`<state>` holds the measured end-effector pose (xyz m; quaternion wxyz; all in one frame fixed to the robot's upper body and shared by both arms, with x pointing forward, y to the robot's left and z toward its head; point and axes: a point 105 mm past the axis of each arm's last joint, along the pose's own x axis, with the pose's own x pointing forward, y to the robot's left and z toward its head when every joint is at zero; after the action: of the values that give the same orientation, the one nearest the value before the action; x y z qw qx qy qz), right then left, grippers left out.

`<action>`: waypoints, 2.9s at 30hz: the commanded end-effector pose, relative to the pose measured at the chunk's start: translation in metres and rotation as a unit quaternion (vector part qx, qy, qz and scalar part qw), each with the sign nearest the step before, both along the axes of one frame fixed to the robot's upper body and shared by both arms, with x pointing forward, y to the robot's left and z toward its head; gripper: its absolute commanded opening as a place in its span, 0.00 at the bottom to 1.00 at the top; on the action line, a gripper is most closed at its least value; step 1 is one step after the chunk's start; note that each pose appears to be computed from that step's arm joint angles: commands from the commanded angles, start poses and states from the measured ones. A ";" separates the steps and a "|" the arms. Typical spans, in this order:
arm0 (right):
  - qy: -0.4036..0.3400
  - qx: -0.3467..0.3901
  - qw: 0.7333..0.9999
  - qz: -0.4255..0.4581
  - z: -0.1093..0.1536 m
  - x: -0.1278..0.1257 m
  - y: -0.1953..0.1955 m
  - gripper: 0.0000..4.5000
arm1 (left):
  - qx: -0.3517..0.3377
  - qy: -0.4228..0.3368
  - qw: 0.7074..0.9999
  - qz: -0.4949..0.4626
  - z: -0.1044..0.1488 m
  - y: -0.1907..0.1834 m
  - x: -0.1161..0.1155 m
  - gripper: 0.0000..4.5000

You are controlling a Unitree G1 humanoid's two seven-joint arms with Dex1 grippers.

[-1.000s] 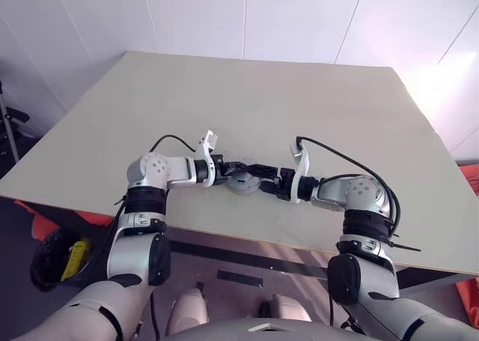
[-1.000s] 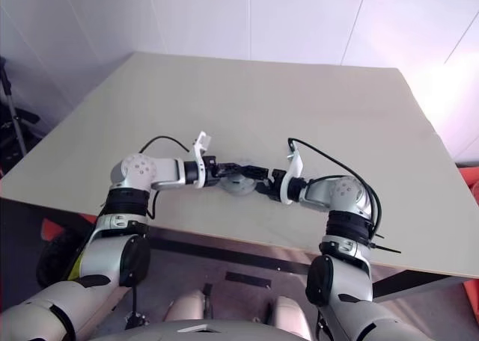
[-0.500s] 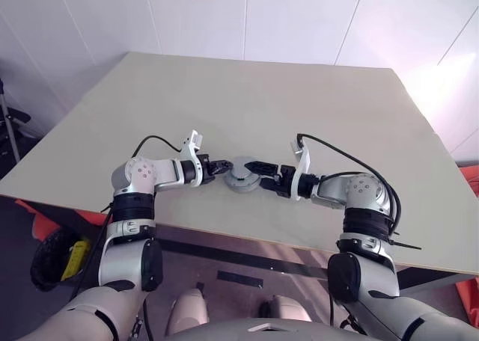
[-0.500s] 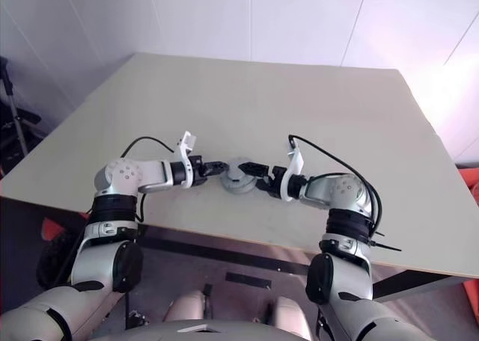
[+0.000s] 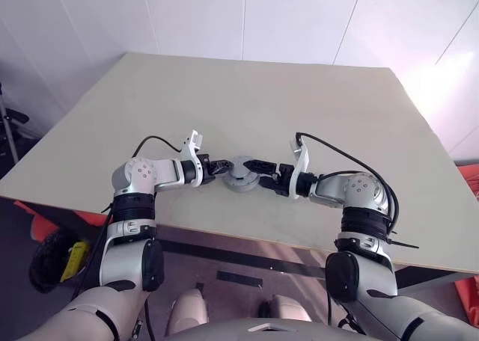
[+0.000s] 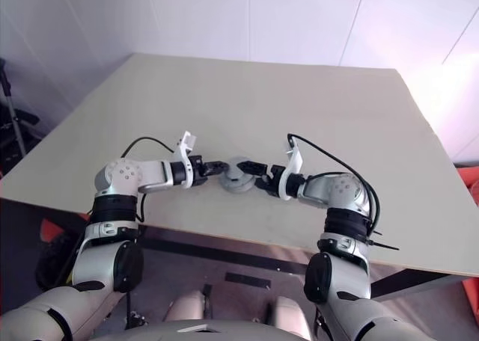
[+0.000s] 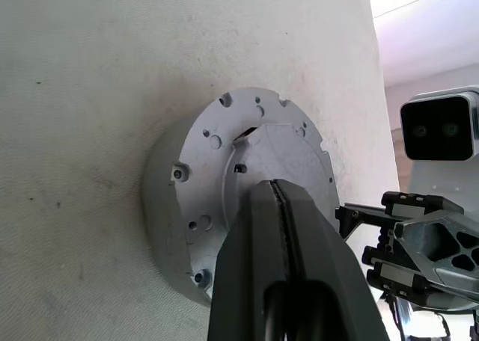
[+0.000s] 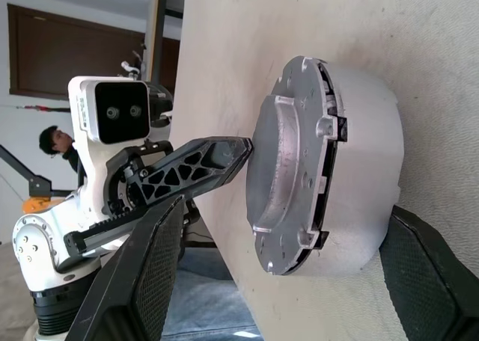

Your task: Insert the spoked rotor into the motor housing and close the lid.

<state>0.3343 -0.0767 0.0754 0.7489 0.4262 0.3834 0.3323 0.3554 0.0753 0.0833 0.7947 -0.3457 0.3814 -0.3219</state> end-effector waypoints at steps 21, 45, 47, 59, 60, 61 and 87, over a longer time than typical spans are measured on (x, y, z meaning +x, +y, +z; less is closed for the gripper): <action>-0.056 0.022 0.998 0.007 0.022 0.020 0.054 0.99 | 0.019 0.028 0.999 -0.007 -0.013 -0.003 -0.006 0.00; -0.056 0.032 0.998 -0.015 0.029 0.031 0.045 0.39 | 0.021 0.021 1.000 -0.006 -0.013 -0.005 -0.004 0.00; -0.053 0.029 0.998 -0.020 0.026 0.032 0.042 0.39 | 0.021 0.018 1.000 -0.005 -0.013 -0.004 -0.003 0.00; -0.042 -0.013 0.999 -0.029 0.013 0.032 0.026 0.39 | -0.032 -0.072 0.995 0.055 0.018 0.009 0.016 0.00; -0.041 -0.014 0.999 -0.030 0.013 0.032 0.025 0.39 | -0.037 -0.078 0.995 0.059 0.021 0.010 0.017 0.00; -0.040 -0.015 0.999 -0.031 0.012 0.032 0.025 0.39 | -0.040 -0.083 0.994 0.062 0.022 0.012 0.018 0.00; -0.021 0.053 0.989 -0.135 0.029 0.063 0.004 0.25 | -0.108 -0.189 0.968 0.124 0.060 0.032 0.027 0.00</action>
<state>0.3818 -0.0689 0.0756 0.7633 0.4891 0.3404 0.2496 0.3814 0.1024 0.1234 0.8413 -0.4027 0.1876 -0.3080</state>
